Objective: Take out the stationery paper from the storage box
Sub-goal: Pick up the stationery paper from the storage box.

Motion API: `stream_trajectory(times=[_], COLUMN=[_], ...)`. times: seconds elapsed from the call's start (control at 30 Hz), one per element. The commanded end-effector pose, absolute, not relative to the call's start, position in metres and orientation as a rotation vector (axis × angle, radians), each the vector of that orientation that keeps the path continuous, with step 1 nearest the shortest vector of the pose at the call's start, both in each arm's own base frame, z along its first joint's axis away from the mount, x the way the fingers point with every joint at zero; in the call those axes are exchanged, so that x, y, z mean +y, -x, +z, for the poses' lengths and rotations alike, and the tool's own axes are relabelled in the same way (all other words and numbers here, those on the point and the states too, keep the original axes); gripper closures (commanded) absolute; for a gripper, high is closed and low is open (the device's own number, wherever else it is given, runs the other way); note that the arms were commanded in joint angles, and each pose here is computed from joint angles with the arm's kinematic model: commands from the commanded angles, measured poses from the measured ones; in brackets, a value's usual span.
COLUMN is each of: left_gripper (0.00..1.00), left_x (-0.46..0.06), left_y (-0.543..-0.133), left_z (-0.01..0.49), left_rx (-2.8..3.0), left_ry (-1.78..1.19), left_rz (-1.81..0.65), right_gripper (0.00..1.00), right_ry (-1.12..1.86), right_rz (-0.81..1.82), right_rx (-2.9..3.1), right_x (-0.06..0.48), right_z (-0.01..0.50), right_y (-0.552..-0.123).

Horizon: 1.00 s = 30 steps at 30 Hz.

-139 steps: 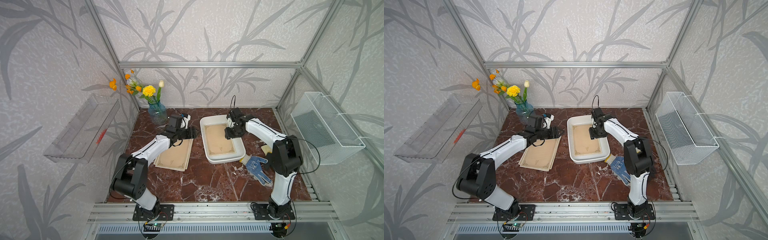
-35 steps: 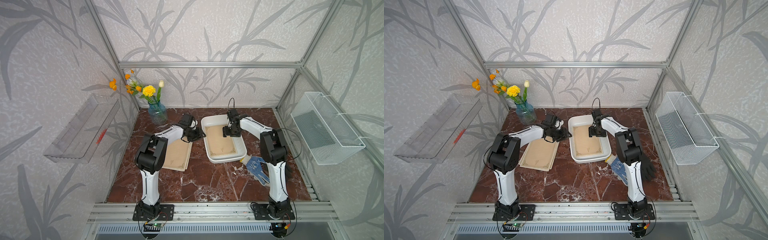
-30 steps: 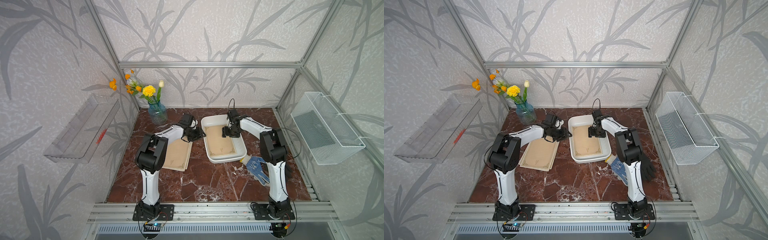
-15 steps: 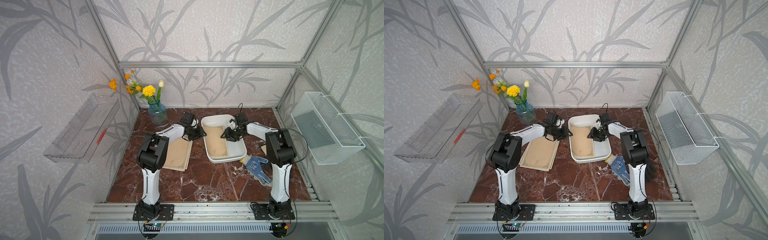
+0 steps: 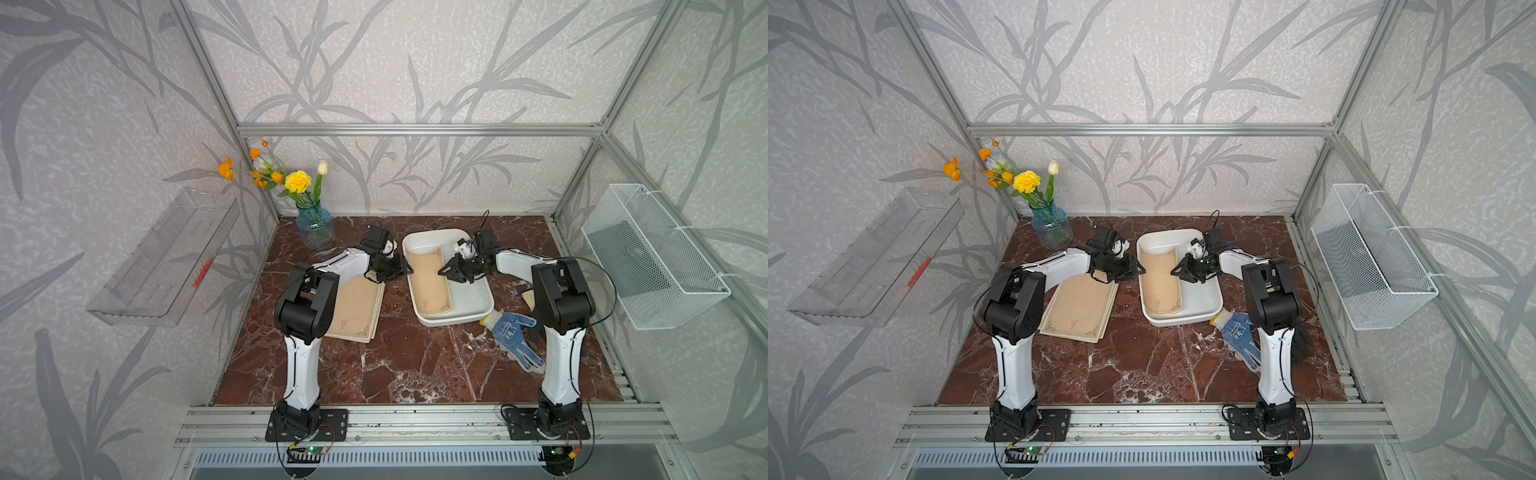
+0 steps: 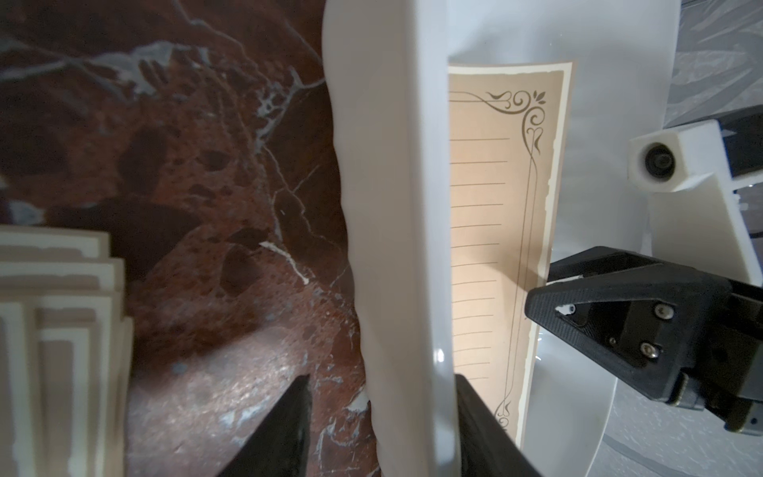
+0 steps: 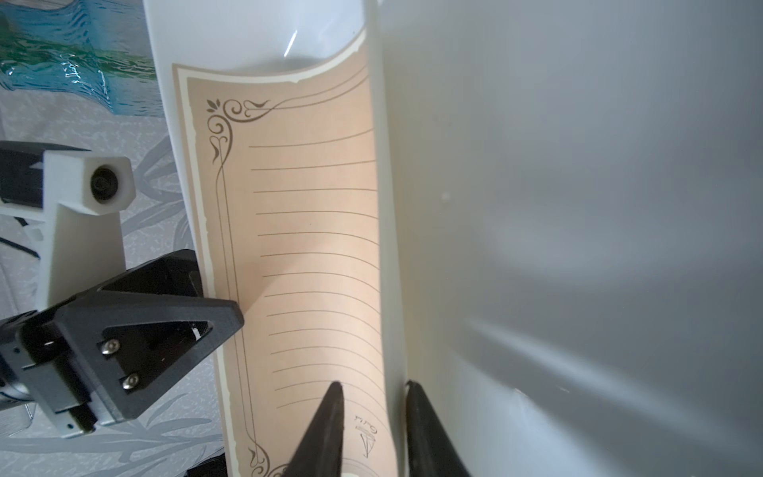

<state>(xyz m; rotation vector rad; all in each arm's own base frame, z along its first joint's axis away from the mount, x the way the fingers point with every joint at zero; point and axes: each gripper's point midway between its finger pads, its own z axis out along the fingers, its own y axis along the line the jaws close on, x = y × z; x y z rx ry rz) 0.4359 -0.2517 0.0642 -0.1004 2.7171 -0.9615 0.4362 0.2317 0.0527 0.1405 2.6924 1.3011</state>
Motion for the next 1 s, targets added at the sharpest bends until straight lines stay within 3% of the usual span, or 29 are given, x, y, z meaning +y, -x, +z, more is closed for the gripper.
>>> stream_trajectory(times=[0.0, 0.1, 0.2, 0.27, 0.67, 0.97], left_gripper=[0.48, 0.47, 0.47, 0.46, 0.39, 0.38], left_x=[-0.257, -0.258, -0.258, -0.257, -0.234, -0.18], left_y=[-0.439, -0.441, -0.445, -0.448, -0.458, -0.435], left_z=[0.069, 0.077, 0.093, 0.107, 0.214, 0.311], left_rx=[2.708, 2.689, 2.65, 2.617, 2.337, 1.973], left_ry=[0.083, 0.076, 0.058, 0.037, -0.084, -0.145], left_rz=[-0.975, -0.979, -0.978, -0.969, -0.838, -0.567], right_gripper=[0.69, 0.75, 0.94, 1.0, 1.0, 1.0], right_ry=[-0.074, -0.054, -0.006, 0.053, 0.474, 0.746], right_rz=[1.252, 1.187, 1.135, 1.058, 0.67, 0.132], right_rx=[2.7, 2.736, 2.724, 2.714, 2.479, 2.037], right_x=[0.232, 0.228, 0.227, 0.226, 0.236, 0.231], right_z=[0.065, 0.065, 0.081, 0.097, 0.222, 0.325], right_y=[-0.439, -0.438, -0.44, -0.44, -0.408, -0.375])
